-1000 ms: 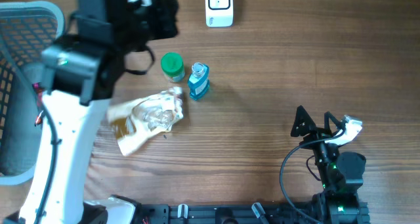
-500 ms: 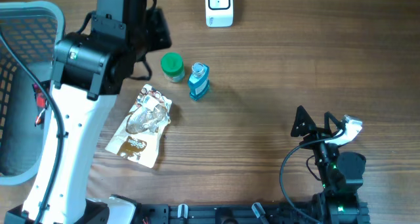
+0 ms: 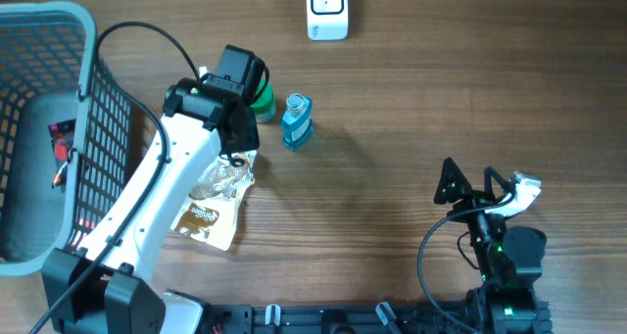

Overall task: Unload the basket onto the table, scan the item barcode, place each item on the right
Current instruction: 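Pull the snack bag out and lay it on the table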

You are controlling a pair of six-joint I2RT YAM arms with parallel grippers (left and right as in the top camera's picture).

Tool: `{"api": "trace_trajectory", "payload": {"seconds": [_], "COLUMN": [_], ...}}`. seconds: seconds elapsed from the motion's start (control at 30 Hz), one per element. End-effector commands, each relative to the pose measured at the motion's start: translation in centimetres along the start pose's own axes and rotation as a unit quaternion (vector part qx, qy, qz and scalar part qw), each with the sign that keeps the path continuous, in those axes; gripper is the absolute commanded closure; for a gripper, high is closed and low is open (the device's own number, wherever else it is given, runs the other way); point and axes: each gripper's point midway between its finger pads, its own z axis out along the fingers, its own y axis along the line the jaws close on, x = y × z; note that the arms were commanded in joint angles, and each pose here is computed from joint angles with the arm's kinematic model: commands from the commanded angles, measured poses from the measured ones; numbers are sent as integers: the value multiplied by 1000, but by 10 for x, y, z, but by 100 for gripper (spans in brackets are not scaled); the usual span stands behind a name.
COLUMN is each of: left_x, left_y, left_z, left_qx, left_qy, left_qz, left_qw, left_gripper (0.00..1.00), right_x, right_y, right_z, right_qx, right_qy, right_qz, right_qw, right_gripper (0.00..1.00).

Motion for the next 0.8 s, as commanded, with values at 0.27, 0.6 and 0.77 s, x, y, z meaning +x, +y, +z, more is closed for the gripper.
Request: {"api": "trace_trajectory", "payload": {"seconds": [0.27,0.6,0.77], "left_x": [36,48,44], "left_y": [-26,-33,-35], "left_z": [68,97,98], "left_qx": [62,58,62], "left_qy": [21,52,45], "left_qz": [-9,-2,-7], "left_qw": [998,997,997], "left_gripper": [31,78,96], "right_x": [-1,-1,-1], "right_y": [0,0,0], "right_z": [0,0,0], "right_qx": [1,1,1], "right_qy": [-3,-3,-3], "right_qz": [3,16,16], "right_qw": [1000,1000,1000], "right_gripper": [0,0,0]}}
